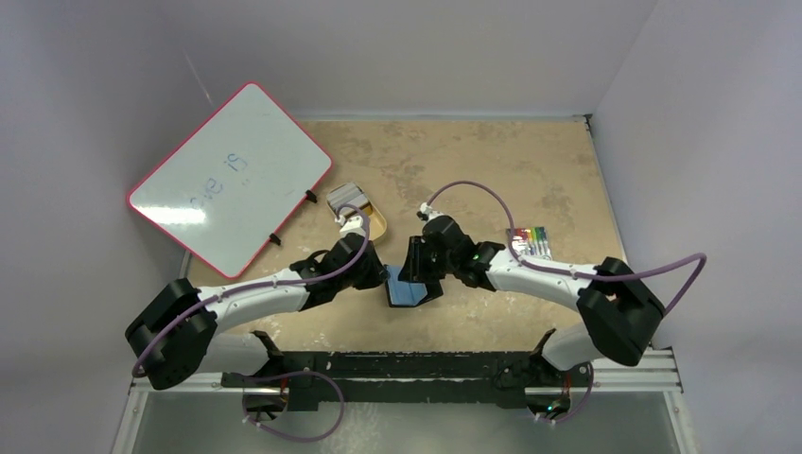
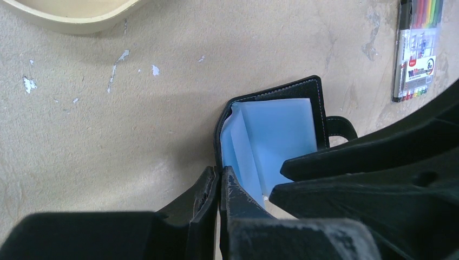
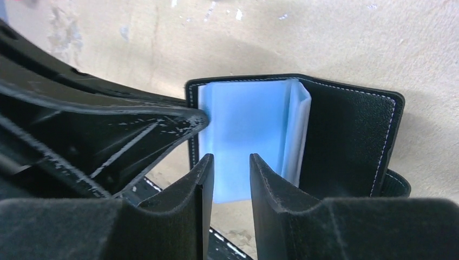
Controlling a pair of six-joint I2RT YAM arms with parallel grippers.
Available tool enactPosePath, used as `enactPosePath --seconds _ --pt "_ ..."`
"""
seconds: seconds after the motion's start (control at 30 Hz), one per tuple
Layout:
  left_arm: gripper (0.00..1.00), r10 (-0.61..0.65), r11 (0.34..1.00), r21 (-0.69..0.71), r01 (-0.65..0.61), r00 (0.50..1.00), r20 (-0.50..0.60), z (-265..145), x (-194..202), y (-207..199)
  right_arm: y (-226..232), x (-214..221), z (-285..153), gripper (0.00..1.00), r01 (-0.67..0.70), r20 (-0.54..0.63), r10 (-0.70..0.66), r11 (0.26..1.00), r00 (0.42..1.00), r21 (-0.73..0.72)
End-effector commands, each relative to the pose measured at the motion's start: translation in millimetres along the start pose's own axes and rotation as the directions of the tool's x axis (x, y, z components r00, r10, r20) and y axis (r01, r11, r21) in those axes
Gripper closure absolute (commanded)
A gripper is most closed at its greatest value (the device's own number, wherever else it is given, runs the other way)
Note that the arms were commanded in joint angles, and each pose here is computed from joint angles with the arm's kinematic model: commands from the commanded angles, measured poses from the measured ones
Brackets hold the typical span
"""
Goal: Put the credit cards into the card holder
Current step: Adjust the card holder at the center of the board.
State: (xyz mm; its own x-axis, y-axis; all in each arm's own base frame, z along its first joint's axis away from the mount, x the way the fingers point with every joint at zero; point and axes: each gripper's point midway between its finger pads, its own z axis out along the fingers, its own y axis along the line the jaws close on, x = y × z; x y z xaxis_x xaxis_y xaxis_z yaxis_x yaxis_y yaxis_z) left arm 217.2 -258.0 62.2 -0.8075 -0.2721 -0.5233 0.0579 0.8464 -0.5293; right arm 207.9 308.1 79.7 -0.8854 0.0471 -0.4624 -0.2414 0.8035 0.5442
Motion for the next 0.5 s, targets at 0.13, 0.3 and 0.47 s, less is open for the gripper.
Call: enactPosePath --seconds 0.13,0.3,0.47 --pt "1.0 0.005 1.0 0.009 -0.005 0.999 0.052 0.4 -12.0 -4.4 -19.3 -2.2 1.2 0.67 -0.002 0.023 0.0 0.995 1.0 0.104" --pt "0.97 0.015 1.0 -0.025 -0.014 0.998 0.063 4.7 -12.8 2.7 -36.2 -7.7 11.2 0.59 0.019 0.056 -0.029 0.984 0.998 0.179" --pt "0.74 -0.018 1.0 -0.014 0.02 0.995 0.098 -3.7 -22.5 -1.6 -43.0 4.1 22.7 0.5 -0.002 0.016 -0.001 0.98 1.0 0.2"
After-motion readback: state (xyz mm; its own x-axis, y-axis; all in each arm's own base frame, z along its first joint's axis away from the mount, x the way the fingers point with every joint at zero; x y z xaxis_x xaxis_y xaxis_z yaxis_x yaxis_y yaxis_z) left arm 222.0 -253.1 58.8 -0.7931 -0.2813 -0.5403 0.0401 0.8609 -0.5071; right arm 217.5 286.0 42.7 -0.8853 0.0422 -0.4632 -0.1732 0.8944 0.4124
